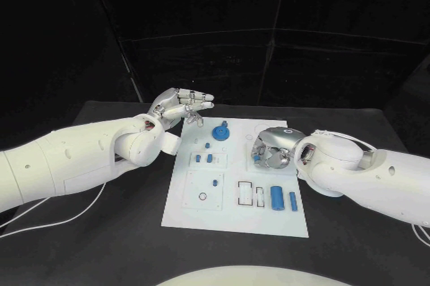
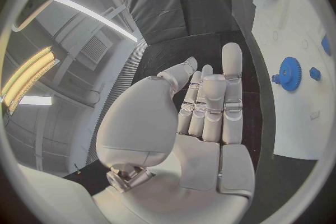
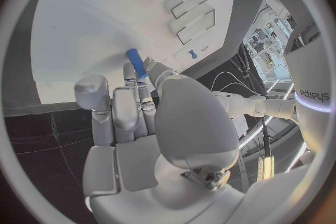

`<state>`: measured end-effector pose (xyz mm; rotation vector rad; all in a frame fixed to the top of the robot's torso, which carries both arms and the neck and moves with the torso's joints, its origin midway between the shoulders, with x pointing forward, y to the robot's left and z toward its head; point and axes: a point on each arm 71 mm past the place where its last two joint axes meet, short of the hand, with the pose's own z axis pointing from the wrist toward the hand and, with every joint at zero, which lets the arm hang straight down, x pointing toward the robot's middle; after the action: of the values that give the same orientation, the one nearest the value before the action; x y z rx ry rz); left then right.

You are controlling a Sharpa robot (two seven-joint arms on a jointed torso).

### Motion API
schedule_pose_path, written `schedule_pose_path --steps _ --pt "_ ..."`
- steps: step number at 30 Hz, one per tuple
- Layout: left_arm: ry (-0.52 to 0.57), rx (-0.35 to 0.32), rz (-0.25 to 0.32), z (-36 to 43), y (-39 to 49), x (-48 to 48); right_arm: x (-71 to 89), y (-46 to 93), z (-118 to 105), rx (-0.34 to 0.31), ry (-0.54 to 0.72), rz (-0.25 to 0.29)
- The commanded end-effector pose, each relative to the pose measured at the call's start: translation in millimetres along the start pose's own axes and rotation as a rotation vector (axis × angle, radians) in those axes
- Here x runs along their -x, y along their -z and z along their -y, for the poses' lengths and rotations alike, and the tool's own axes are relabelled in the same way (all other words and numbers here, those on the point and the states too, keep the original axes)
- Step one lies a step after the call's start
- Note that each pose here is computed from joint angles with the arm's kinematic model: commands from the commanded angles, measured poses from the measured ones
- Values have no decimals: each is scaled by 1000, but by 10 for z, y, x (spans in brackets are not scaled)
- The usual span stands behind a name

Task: Assemble the parts on the task board

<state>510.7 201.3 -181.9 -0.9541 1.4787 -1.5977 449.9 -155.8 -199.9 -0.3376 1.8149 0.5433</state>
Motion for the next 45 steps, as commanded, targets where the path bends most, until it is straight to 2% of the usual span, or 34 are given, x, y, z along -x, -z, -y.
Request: schedule_pose_path --steps 1,7,12,15,19,25,29,38,45 --pt "9 -2 -14 9 -5 -12 42 6 -4 1 -7 49" --pt "9 -1 -14 9 -3 -8 58 40 -6 7 -7 68" --pt "9 -2 -13 9 -2 -4 92 98 -31 42 -25 106" --pt "9 -2 -12 8 0 1 123 167 -83 80 -46 136" --pt "9 -3 -11 7 2 4 159 249 -237 166 -76 165" --pt "8 -5 -10 8 1 2 169 238 -522 280 -108 174" --pt "8 -7 -9 9 0 3 143 157 -733 353 -118 165" --pt "7 -8 -8 14 -2 -2 -108 5 -1120 459 -157 105" --pt "7 -8 -9 17 -7 -10 -285 -94 -1232 470 -146 27"
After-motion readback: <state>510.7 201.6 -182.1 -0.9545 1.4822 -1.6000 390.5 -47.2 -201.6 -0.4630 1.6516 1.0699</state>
